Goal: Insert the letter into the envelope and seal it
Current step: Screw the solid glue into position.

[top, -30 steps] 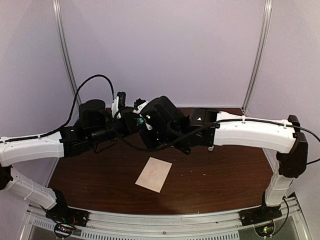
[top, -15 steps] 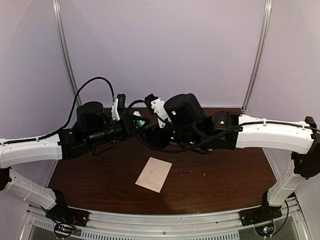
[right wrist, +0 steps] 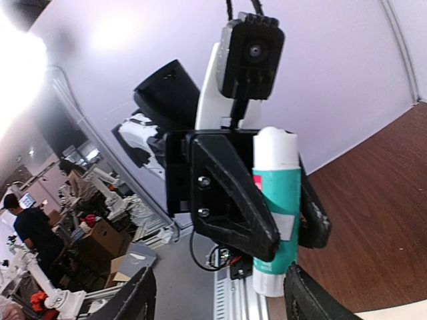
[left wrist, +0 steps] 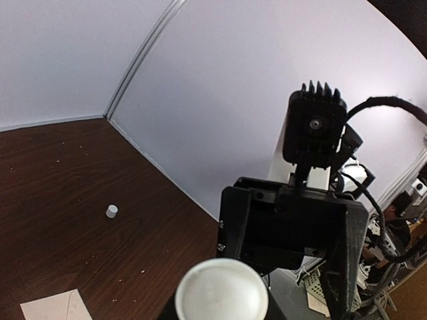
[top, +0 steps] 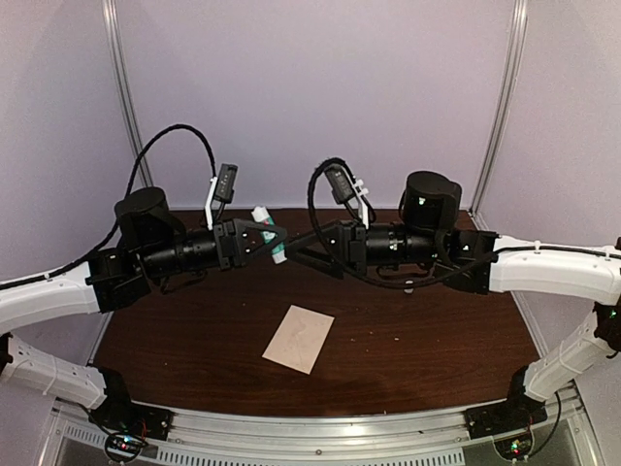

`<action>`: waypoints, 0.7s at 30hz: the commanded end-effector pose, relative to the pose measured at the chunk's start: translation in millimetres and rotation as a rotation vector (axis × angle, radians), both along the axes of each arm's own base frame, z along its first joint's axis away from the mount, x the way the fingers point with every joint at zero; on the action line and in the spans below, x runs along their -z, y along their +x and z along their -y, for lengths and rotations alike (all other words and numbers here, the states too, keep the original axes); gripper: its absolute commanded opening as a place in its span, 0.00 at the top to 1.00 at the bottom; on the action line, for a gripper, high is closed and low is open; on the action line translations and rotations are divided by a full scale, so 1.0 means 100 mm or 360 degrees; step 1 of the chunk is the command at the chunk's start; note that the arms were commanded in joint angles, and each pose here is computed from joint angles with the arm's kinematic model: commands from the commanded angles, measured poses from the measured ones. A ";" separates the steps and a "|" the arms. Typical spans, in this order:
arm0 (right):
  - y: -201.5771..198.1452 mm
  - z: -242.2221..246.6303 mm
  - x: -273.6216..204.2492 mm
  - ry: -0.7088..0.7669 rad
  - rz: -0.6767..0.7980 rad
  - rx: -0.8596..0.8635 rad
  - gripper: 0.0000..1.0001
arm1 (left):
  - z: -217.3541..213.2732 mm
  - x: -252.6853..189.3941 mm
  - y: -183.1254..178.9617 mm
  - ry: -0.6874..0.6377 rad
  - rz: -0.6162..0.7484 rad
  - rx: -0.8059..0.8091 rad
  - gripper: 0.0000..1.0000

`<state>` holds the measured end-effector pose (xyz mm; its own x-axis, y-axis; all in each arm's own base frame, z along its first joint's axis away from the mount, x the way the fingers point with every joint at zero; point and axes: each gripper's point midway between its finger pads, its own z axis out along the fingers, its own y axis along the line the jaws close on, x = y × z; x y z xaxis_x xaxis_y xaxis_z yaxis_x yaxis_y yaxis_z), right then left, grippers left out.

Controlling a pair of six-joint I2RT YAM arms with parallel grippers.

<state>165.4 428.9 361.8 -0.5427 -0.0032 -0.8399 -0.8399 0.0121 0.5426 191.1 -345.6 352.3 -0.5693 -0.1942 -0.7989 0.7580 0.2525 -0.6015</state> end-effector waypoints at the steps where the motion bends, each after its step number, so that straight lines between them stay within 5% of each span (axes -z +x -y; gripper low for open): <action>1: -0.37 0.04 -0.33 0.0219 0.0027 -0.0343 0.38 | 0.06 -0.43 -0.35 -0.0178 0.0272 0.0304 1.00; 5: -0.38 0.01 -0.26 0.0204 0.0002 -0.0371 0.45 | 0.07 -0.54 -0.44 -0.0245 0.0318 0.0388 1.00; 21: -0.10 0.13 -0.14 0.0222 -0.0059 -0.0150 0.47 | 0.03 -0.63 -0.52 -0.0300 0.0348 0.0432 1.00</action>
